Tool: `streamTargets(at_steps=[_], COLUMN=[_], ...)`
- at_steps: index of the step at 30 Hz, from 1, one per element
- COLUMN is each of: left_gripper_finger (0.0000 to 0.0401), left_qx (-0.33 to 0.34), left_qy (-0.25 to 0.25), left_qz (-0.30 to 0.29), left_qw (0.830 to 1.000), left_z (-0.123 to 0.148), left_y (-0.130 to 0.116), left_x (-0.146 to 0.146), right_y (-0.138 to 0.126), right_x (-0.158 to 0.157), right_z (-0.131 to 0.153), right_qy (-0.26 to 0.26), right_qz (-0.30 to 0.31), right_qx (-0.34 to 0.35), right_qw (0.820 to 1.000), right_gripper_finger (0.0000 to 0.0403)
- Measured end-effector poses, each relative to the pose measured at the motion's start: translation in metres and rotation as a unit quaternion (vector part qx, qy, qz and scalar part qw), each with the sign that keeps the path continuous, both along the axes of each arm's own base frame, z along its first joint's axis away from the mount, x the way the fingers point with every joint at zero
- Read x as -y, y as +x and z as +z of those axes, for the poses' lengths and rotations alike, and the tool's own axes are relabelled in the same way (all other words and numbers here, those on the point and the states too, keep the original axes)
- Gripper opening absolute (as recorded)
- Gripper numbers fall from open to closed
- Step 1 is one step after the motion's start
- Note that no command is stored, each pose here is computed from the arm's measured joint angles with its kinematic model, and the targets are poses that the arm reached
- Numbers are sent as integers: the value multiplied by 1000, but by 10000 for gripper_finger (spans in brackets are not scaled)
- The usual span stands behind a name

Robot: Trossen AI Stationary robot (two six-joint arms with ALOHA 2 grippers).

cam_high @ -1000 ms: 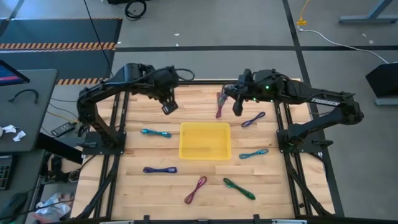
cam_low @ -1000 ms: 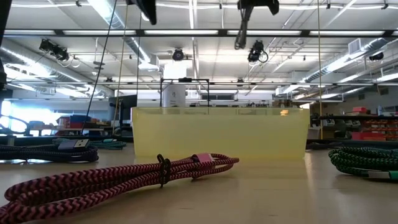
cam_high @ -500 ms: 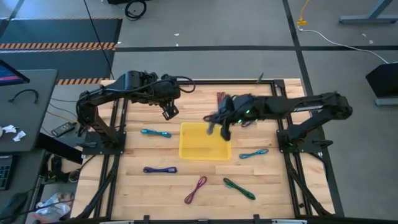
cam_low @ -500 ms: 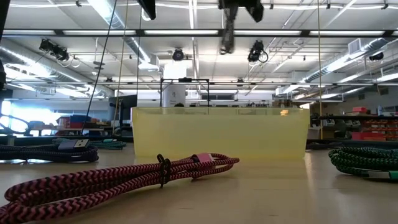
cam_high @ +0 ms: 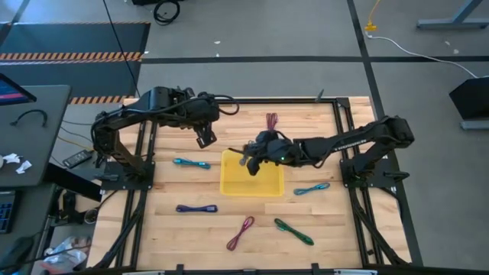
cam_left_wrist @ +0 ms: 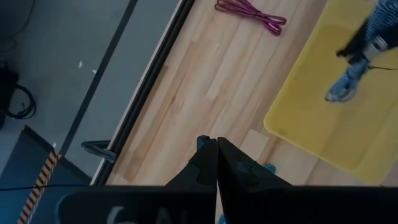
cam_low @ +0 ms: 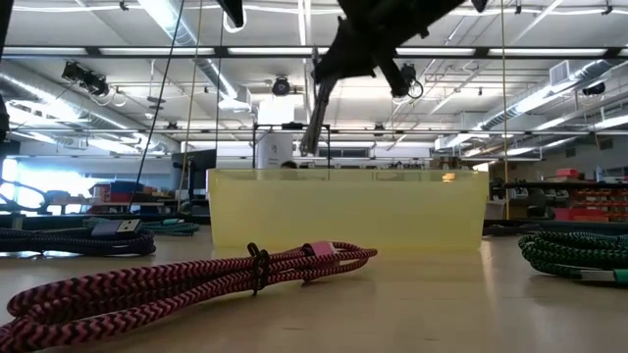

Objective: Pick and place USB-C Cables
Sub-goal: Put the white and black charger cable into the yellow bin

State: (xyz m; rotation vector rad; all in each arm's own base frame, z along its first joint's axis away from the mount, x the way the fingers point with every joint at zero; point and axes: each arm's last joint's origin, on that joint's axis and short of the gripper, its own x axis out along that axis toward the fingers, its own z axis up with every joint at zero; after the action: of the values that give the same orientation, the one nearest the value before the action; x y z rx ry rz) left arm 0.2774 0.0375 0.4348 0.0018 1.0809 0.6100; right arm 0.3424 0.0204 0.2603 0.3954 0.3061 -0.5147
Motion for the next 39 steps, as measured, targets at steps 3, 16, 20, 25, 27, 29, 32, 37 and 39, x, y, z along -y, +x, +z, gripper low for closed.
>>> streamTargets(at_steps=[3, 16, 20, 25, 27, 29, 32, 37, 39], left_gripper_finger=[4, 4, 4, 4, 4, 4, 4, 4, 4], left_qx=[-5, -9, 1, -6, -8, -8, -10, -16, -16], left_qy=[3, 11, 15, 21, 22, 22, 22, 23, 23], left_qz=[-8, -26, -32, -45, -48, -48, -49, -51, -52], left_qw=[1000, 1000, 999, 999, 999, 999, 999, 998, 998], left_z=[0, 0, 1, 1, 1, 1, 1, 1, 1], left_y=[0, 1, 4, 4, 4, 4, 3, 3, 3], left_x=[0, 0, 0, -1, -1, -1, -1, -1, -1], right_y=[-11, -72, -66, -40, -27, -17, -7, -9, -13], right_x=[-4, -33, -36, -39, -38, -37, -35, -32, -31], right_z=[-19, -80, -80, -84, -88, -92, -97, -105, -106], right_qy=[28, 114, 123, 130, 140, 148, 155, 155, 153], right_qz=[-47, -204, -204, -170, -147, -128, -108, -109, -115], right_qx=[44, 263, 267, 250, 240, 230, 212, 156, 128], right_qw=[998, 936, 934, 944, 949, 953, 959, 969, 973], right_gripper_finger=[17, 16, 16, 16, 16, 16, 16, 16, 16])
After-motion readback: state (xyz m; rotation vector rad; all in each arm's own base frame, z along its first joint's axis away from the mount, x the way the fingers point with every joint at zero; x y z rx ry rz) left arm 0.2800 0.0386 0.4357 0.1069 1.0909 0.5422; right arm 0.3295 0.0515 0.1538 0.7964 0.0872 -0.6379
